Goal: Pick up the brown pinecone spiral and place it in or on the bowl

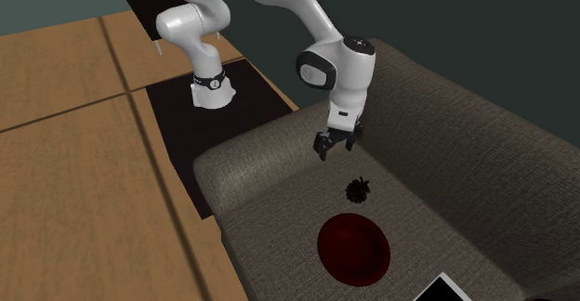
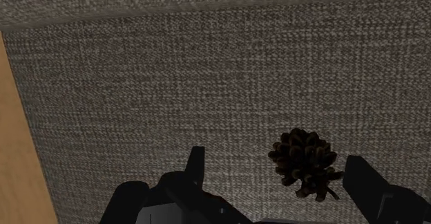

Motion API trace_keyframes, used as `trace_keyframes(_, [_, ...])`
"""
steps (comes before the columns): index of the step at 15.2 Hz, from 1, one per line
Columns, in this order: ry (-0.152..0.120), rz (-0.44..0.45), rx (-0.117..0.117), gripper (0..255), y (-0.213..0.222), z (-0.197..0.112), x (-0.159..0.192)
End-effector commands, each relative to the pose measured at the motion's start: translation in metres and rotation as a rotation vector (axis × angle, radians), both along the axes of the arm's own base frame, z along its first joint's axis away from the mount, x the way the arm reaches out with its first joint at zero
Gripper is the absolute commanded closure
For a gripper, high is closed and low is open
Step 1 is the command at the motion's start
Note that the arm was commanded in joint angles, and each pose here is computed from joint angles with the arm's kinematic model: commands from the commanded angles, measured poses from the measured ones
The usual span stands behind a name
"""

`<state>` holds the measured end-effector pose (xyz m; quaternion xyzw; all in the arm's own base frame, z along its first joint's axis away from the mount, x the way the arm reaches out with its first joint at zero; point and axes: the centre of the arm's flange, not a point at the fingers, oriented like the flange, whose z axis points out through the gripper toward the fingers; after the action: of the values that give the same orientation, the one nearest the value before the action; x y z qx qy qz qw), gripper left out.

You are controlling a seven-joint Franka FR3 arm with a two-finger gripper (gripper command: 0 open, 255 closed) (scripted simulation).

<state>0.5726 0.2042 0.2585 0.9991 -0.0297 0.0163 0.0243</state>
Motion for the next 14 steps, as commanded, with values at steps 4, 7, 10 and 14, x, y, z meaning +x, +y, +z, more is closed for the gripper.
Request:
trace_keyframes(4, [-0.009,0.014,-0.016,0,0.033,-0.046,0.038])
trace_keyframes(7, [-0.014,0.022,-0.025,0,0.052,-0.073,0.060])
trace_keyframes(10, [-0.014,0.022,-0.026,0,0.051,-0.085,0.061])
trace_keyframes(14, [-0.014,0.022,-0.026,0,0.050,-0.106,0.062])
